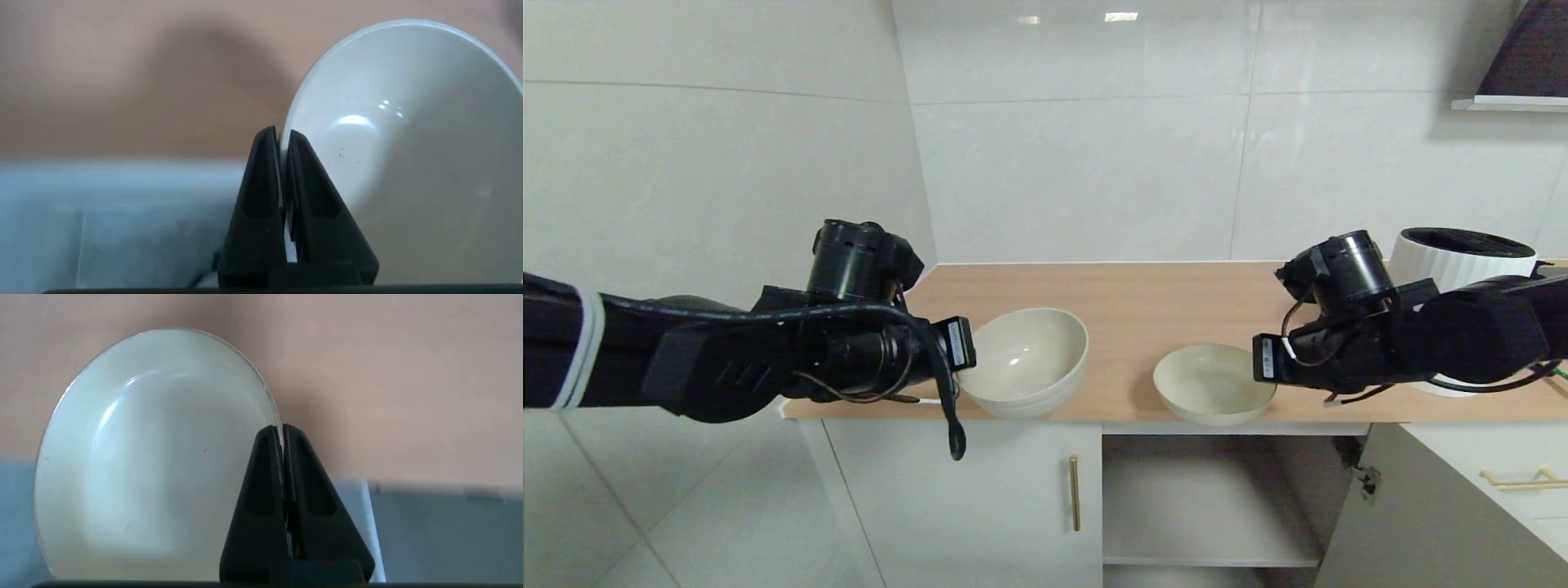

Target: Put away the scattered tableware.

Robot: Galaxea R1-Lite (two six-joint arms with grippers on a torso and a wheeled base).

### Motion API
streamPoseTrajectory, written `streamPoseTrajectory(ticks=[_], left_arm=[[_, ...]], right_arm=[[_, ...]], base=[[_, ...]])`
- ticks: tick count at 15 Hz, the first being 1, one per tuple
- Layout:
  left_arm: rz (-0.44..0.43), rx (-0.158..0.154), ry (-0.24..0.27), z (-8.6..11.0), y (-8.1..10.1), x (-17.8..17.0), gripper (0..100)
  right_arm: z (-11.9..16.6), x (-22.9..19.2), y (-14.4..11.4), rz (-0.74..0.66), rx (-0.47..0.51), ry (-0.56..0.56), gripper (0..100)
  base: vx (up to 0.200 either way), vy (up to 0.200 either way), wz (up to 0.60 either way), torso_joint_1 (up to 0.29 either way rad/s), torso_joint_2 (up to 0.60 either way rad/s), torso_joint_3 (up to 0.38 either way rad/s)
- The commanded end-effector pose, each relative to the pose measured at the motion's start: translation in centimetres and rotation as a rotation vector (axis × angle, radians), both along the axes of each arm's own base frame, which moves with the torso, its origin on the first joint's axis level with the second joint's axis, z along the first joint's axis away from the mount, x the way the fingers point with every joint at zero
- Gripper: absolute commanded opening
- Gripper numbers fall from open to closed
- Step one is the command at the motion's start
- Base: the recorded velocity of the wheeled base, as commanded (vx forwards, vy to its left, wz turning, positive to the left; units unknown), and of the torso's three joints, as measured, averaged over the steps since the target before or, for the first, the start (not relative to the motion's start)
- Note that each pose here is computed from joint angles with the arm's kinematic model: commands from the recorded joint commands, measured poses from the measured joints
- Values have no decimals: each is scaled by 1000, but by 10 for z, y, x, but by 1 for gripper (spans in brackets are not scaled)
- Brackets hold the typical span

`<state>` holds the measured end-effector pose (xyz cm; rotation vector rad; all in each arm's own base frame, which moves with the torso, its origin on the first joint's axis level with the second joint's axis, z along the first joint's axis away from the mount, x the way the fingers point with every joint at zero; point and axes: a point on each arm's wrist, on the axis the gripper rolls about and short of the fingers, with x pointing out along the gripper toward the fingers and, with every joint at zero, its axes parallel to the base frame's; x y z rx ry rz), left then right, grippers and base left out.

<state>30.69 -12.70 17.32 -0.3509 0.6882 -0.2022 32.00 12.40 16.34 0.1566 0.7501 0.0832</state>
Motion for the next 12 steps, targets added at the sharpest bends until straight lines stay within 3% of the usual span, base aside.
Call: streamPoseTrajectory(ticks=[1, 6, 11, 12], left_arm=[[-28, -18, -5, 8, 6, -23, 0], [-60, -2, 42, -7, -4, -23, 0], [-57, 1, 39, -13, -6, -19, 0], [-57, 2, 40, -13, -6, -19, 0]], right_arm=[[11, -24, -8, 10, 15, -12, 0], [-2, -41, -14, 56, 33, 50, 0], [-8, -38, -14, 52, 23, 68, 0], [-9, -38, -14, 50, 21, 70, 0]], base=[[0, 0, 0, 0, 0, 0], [0, 0, 0, 0, 0, 0], [-200, 0, 0, 0, 2, 1], [0, 0, 0, 0, 0, 0]])
